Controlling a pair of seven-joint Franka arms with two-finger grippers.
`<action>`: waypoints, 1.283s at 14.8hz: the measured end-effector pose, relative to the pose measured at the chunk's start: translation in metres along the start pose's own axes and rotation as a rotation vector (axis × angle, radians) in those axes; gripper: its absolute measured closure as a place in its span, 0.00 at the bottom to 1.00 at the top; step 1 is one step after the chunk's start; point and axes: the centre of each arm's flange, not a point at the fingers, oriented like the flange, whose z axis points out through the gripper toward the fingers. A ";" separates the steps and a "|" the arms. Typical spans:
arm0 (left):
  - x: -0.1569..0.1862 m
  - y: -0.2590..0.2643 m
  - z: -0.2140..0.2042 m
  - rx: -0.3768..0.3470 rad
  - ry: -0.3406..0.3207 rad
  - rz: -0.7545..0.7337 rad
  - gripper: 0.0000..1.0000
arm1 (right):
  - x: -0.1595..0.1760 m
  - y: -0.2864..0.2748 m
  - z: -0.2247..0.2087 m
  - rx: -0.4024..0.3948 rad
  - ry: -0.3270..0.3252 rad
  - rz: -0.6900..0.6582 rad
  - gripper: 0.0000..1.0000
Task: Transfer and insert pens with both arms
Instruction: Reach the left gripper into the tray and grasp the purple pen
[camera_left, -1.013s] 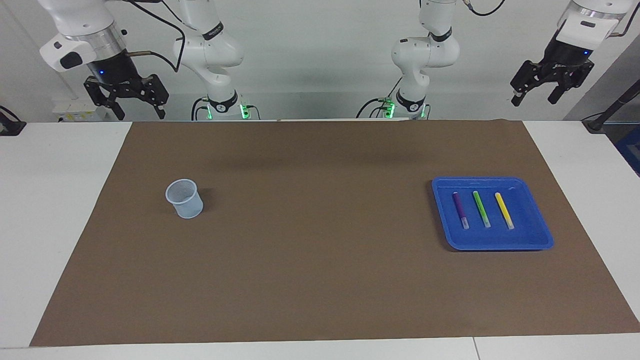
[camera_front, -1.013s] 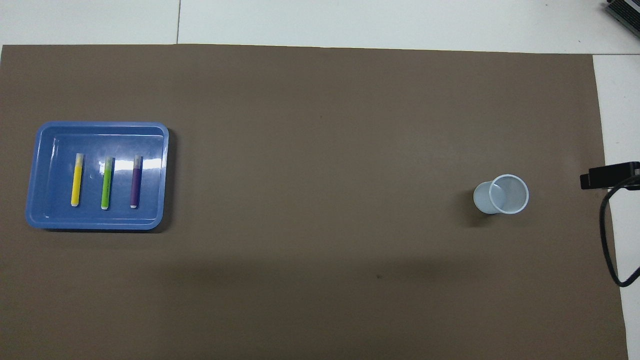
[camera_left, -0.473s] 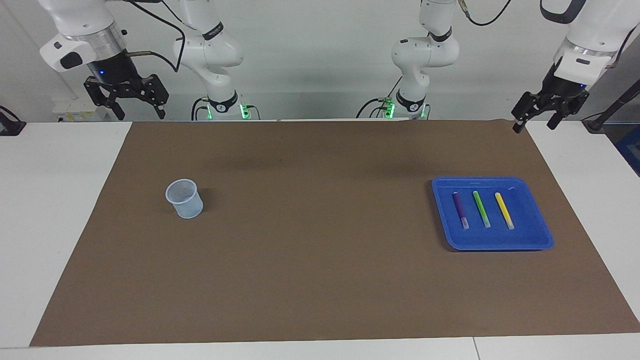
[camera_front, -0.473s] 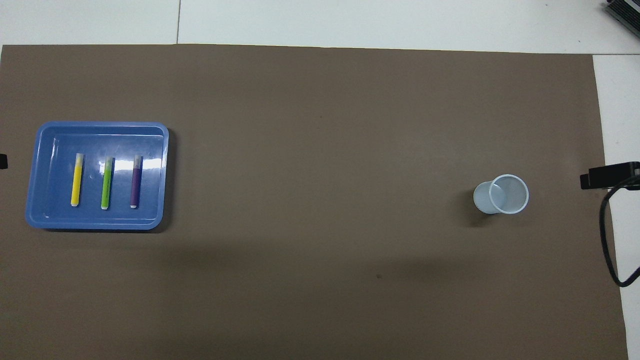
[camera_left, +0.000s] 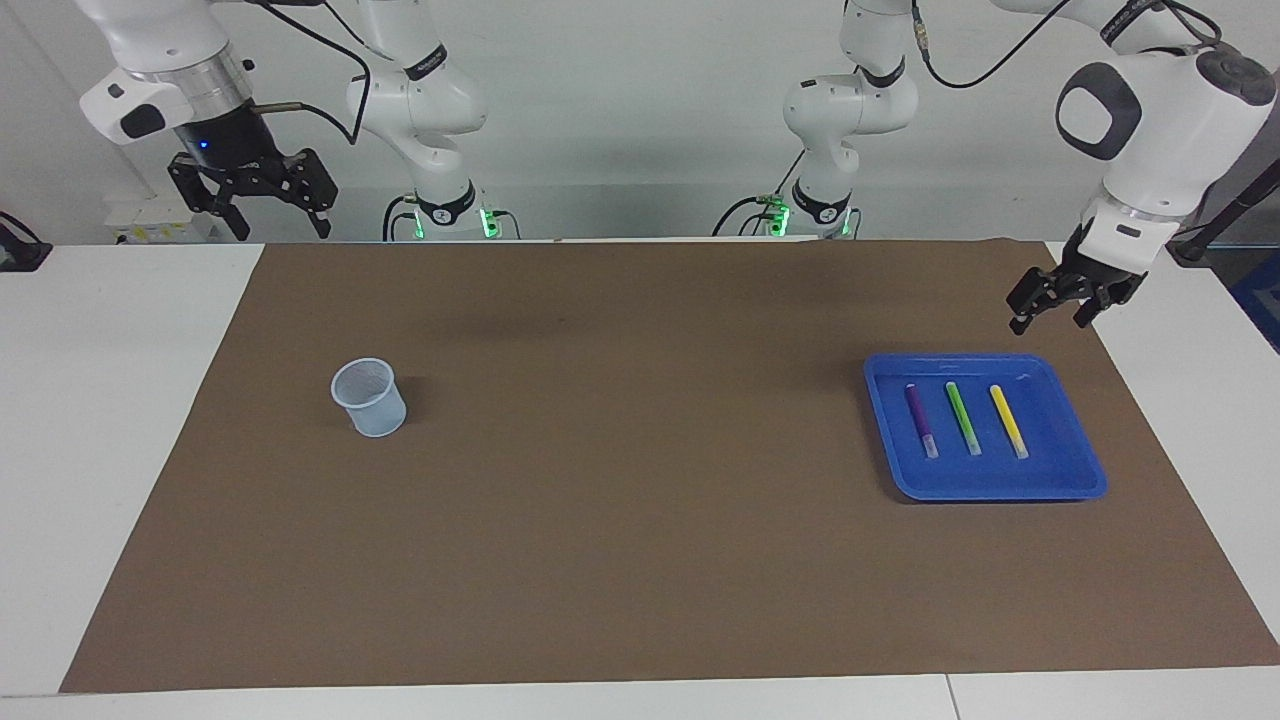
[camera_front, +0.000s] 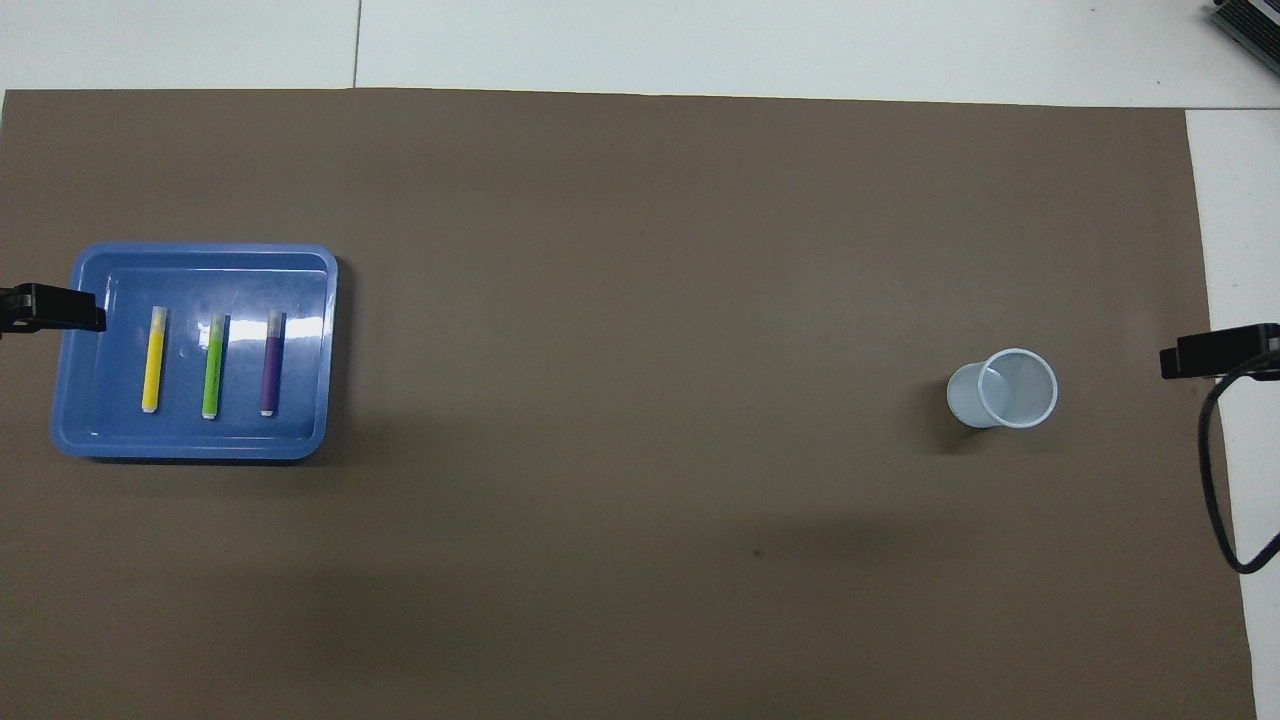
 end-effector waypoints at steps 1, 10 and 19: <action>0.005 0.000 0.013 0.003 -0.001 0.002 0.00 | 0.000 0.000 0.000 0.000 0.000 0.000 0.00; 0.012 0.028 0.093 0.008 0.042 0.005 0.00 | 0.000 0.000 0.000 0.000 0.000 0.000 0.00; -0.013 0.072 0.168 0.002 0.021 0.008 0.10 | 0.000 0.000 0.000 0.000 0.000 0.000 0.00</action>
